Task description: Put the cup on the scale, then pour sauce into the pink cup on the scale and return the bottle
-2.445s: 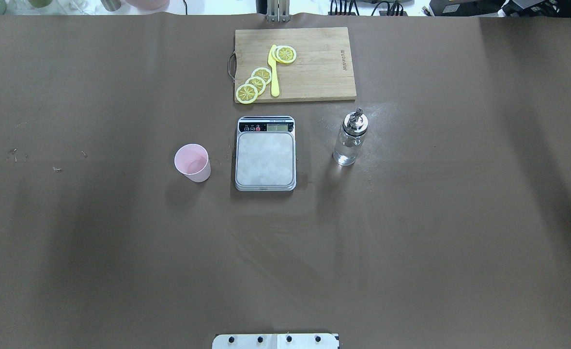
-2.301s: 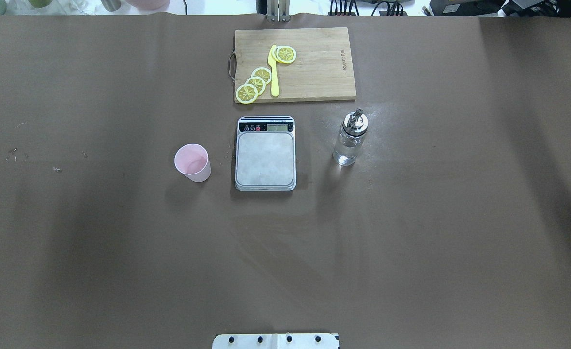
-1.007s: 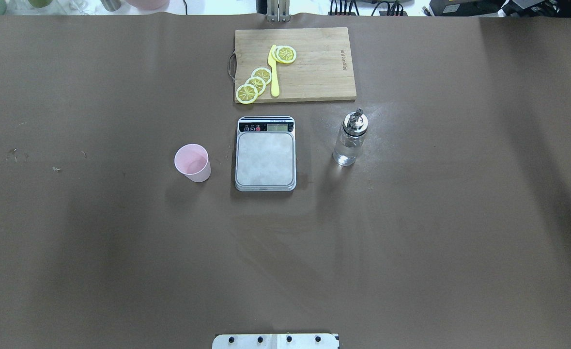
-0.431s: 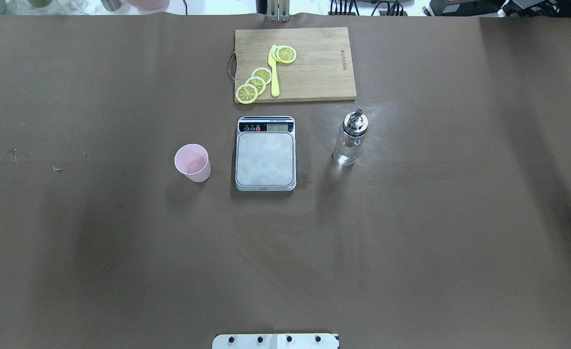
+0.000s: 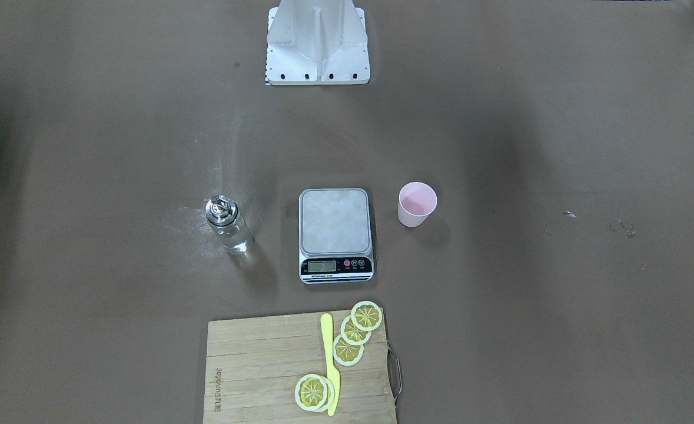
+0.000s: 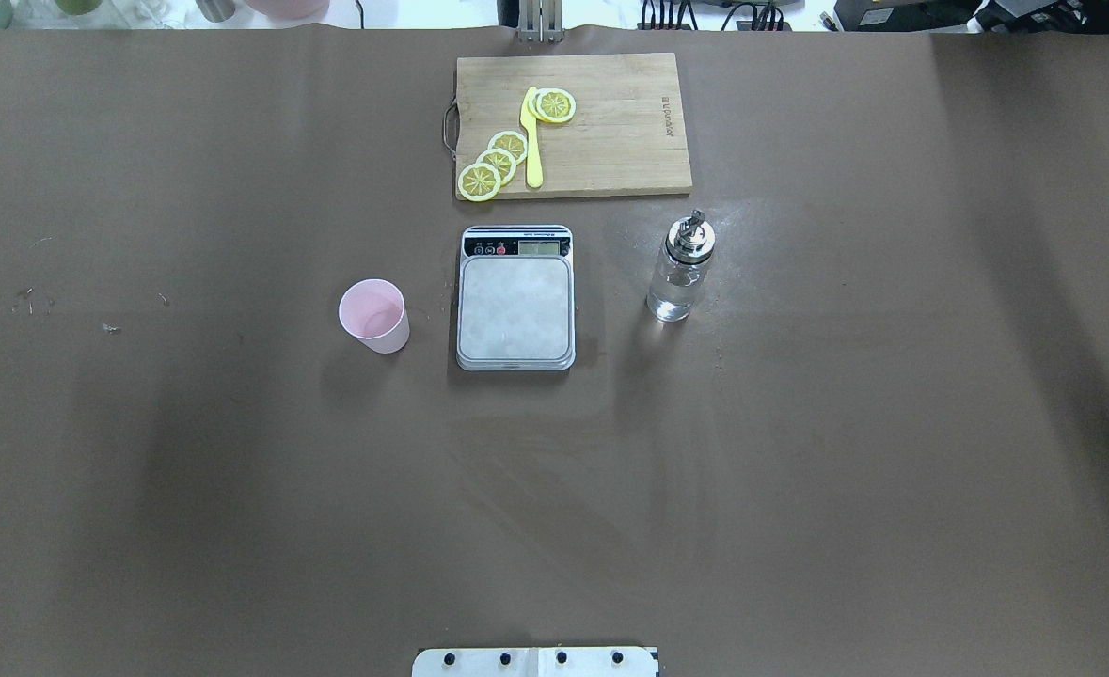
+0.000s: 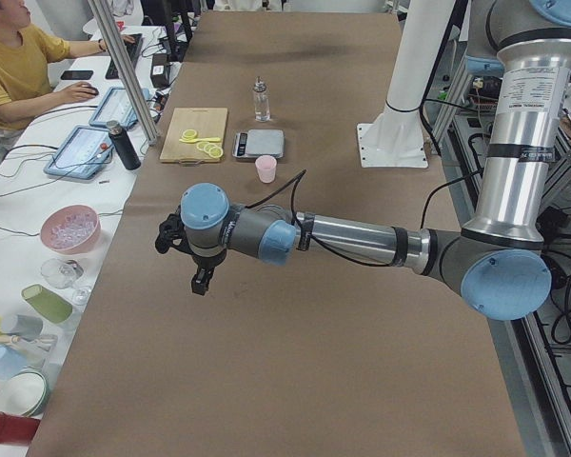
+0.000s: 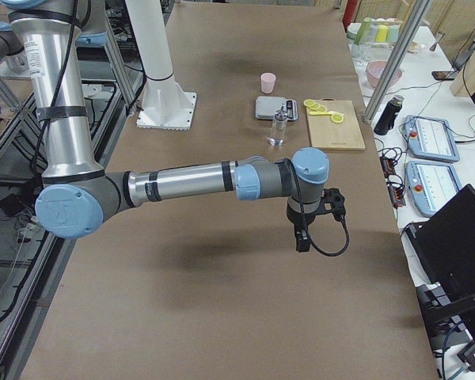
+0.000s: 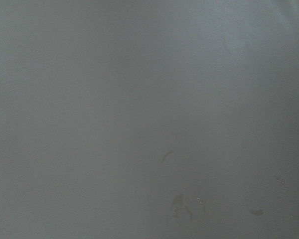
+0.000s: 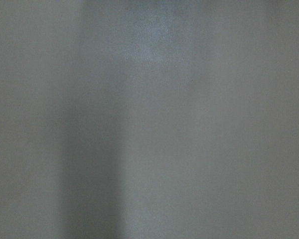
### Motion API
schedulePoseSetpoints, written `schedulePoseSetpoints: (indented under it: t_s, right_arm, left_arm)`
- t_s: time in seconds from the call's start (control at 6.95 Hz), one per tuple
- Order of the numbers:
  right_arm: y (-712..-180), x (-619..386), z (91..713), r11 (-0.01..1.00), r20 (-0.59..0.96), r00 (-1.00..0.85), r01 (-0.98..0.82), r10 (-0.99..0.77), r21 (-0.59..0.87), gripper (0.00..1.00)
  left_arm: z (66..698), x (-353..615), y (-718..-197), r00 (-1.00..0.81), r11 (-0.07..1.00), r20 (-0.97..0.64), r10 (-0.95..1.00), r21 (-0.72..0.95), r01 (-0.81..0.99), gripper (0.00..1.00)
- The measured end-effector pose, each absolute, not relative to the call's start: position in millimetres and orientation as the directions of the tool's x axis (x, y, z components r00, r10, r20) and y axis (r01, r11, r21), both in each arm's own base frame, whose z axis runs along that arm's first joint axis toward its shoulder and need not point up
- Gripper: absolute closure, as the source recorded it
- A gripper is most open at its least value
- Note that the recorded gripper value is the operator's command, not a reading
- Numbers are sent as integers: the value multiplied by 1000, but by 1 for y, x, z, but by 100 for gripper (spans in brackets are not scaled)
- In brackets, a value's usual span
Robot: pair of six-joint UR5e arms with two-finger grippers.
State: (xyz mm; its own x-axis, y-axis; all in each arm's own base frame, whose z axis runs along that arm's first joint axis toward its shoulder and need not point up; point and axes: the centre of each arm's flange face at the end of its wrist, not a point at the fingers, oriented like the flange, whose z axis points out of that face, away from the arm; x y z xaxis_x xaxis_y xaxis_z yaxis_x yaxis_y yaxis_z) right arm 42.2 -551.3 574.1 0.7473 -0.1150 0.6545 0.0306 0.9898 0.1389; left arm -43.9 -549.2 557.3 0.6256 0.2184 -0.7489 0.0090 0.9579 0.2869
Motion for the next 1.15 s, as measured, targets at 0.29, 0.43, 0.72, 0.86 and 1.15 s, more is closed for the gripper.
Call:
schedulePoseSetpoints:
  t_s: [0.29,0.43,0.72,0.86,1.15]
  right_arm:
    - [-551,42,574,990,655,747,30,-115,138,0]
    - [-551,41,574,990,655,747,31,-114,137,0]
    - [-553,38,574,990,654,747,35,-117,137,0]
    - [-554,35,572,989,654,747,39,-122,139,0]
    - [-557,30,567,988,654,745,47,-134,149,0]
  left_arm:
    - [531,-24,-563,634,965,-753,175,260,42,3]
    - [512,6,-567,626,970,-763,161,239,42,3]
    - [471,80,-562,620,979,-773,139,200,30,3]
    - [450,119,-555,621,983,-773,129,184,25,3]
    - [404,195,-545,611,988,-784,106,154,27,3]
